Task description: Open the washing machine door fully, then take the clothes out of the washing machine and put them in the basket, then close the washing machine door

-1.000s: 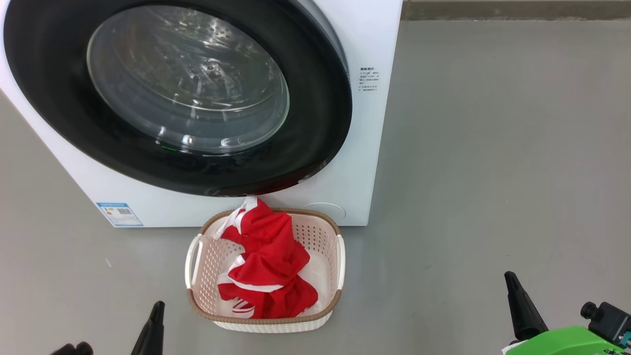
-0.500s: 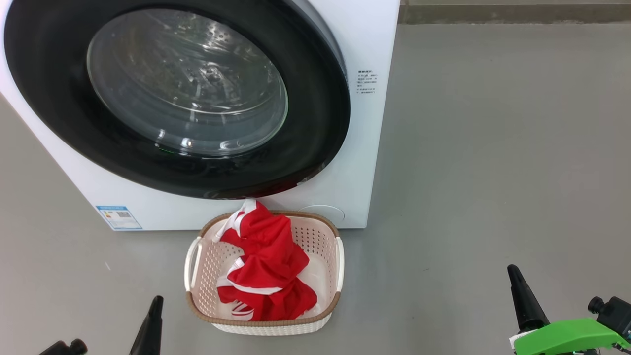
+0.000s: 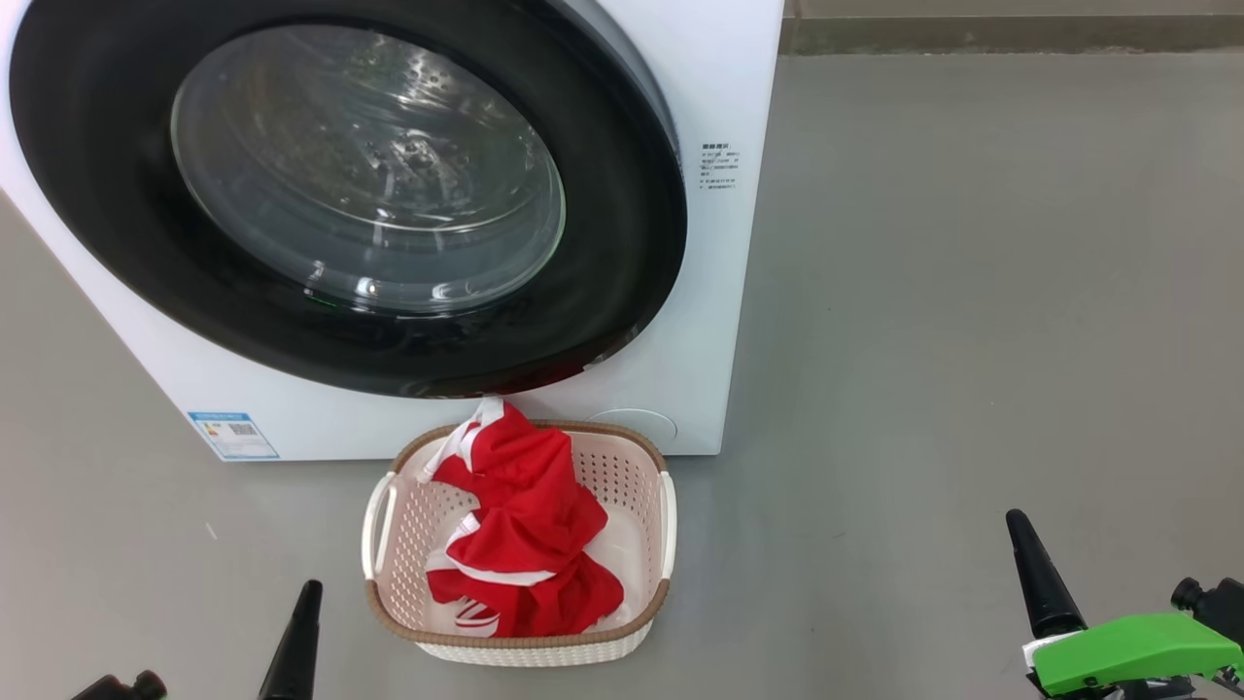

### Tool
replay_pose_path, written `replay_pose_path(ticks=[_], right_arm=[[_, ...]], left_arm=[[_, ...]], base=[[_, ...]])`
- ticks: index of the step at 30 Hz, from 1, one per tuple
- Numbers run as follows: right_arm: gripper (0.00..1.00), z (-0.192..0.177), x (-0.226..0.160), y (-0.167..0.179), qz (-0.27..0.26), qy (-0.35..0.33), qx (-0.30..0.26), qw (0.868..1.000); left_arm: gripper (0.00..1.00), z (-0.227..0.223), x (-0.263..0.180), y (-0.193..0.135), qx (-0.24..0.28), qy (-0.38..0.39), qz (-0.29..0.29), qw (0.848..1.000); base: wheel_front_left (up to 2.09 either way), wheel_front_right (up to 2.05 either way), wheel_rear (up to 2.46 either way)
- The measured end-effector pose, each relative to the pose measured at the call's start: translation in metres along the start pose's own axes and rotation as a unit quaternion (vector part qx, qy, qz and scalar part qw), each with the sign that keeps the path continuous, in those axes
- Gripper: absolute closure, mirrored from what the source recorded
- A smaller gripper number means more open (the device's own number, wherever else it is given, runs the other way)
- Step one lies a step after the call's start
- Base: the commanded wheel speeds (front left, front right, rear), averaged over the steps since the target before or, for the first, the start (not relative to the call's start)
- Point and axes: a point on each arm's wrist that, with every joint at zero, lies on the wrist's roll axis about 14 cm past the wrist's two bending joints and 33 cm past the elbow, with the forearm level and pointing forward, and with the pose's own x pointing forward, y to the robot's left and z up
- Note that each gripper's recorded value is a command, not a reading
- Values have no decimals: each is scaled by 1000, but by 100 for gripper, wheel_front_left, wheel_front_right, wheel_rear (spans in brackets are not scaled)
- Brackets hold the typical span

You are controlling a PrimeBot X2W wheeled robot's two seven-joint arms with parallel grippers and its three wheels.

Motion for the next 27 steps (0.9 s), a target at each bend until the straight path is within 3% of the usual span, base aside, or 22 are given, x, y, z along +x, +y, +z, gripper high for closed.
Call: replay_pose_path(ticks=[27], right_arm=[[100,14,7,17,26,-4,143,989]], left_arm=[[100,4,8,-19,-145,2,-25,989]], base=[[0,0,0]])
